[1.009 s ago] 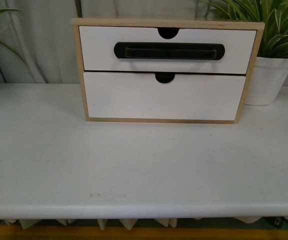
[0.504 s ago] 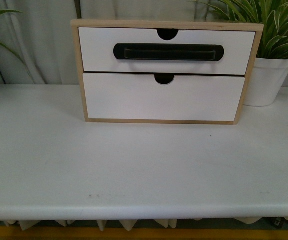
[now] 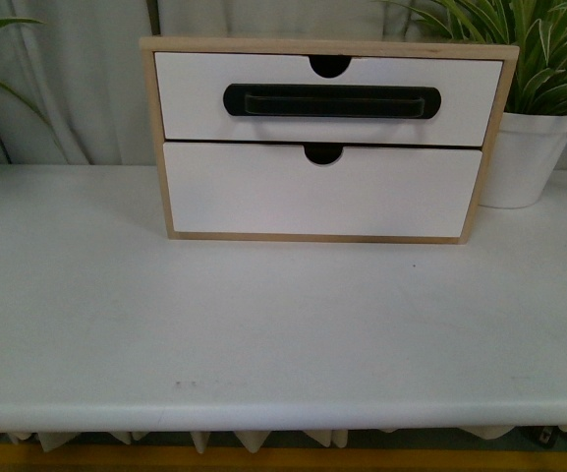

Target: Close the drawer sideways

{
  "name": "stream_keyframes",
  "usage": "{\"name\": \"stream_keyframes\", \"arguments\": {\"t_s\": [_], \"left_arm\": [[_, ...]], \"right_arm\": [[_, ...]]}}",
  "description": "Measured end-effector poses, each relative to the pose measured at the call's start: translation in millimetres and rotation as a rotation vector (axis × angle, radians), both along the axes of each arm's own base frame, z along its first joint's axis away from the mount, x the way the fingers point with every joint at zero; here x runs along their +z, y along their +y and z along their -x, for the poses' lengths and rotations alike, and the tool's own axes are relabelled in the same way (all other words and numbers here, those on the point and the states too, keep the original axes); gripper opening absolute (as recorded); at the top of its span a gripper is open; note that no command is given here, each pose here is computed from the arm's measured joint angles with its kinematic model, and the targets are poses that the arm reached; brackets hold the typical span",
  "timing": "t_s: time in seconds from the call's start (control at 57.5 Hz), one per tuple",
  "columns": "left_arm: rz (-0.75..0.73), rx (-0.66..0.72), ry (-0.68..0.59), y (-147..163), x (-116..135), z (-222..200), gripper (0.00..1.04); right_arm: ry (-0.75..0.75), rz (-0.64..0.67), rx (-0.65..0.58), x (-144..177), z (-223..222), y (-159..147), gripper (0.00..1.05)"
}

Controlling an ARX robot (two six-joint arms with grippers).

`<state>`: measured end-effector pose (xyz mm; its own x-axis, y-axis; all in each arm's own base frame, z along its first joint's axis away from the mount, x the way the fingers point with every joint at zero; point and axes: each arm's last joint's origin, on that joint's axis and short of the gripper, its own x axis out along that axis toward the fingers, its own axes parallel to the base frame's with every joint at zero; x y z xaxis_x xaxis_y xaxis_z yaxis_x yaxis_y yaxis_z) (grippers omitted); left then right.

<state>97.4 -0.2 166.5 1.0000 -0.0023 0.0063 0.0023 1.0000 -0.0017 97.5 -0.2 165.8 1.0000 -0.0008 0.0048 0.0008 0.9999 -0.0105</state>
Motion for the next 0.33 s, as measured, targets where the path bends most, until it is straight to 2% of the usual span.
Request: {"name": "stream_keyframes", "arguments": {"t_s": [0.33], "left_arm": [[0.0,0.0,0.0,0.0,0.0,0.0,0.98]], "right_arm": [[0.0,0.0,0.0,0.0,0.0,0.0,0.95]]}}
